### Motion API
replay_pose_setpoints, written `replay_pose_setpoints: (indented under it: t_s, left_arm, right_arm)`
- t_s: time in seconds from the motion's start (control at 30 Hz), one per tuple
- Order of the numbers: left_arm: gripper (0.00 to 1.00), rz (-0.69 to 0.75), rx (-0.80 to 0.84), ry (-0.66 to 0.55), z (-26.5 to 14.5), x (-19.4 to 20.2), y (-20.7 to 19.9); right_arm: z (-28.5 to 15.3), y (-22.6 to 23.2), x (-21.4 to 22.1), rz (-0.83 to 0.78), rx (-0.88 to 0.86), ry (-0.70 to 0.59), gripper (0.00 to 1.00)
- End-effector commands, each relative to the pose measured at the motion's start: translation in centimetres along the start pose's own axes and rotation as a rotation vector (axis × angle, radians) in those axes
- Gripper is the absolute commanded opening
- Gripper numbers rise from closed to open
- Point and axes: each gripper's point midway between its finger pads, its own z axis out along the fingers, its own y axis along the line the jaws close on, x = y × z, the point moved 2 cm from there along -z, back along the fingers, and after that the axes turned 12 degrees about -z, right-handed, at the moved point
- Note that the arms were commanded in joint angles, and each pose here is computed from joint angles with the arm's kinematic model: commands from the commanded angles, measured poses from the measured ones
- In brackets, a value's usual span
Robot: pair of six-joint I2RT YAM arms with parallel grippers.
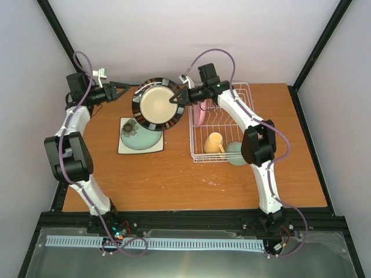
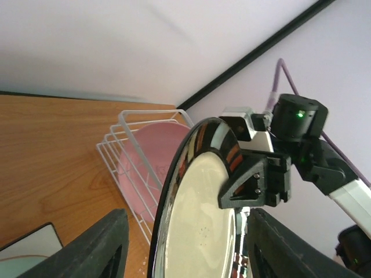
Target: Load the mixed dishes into the dish rack
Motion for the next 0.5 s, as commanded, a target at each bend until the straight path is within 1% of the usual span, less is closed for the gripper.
replay_pose_setpoints:
  t_s: [0.0,0.1,0.23,0.33,0.47]
  left_arm:
    - [0.57,0.025,-0.133,-0.049,-0.2,-1.6,1.4]
    - [0.57,0.071,-0.255,-0.115,-0.9,-3.4,1.2]
    - [0.58,0.164,-0.419,-0.239,-2.6,-6.0,0.2]
    - [0.58,0.212,-0.489,-0.303,-3.6,-7.2,-0.5]
    - [0.58,0.237,-0.534,-0.337,-4.1,-7.9,-0.6]
  right_arm:
    - [-3.2,4.2,-4.1,-0.128,-0.019,-0.111,0.03]
    - [-4.0,4.2,-5.0,-0.14,0.029,-0.142,0.03]
    - [-5.6,5.0,-6.9,-0.197,0.119,-0.197,0.03]
    - [-7.2,6.1,-8.4,-0.245,0.188,-0.235,0.03]
    - [-10.0,6.9,-10.0,-0.277,0.311,-0.293,0.03]
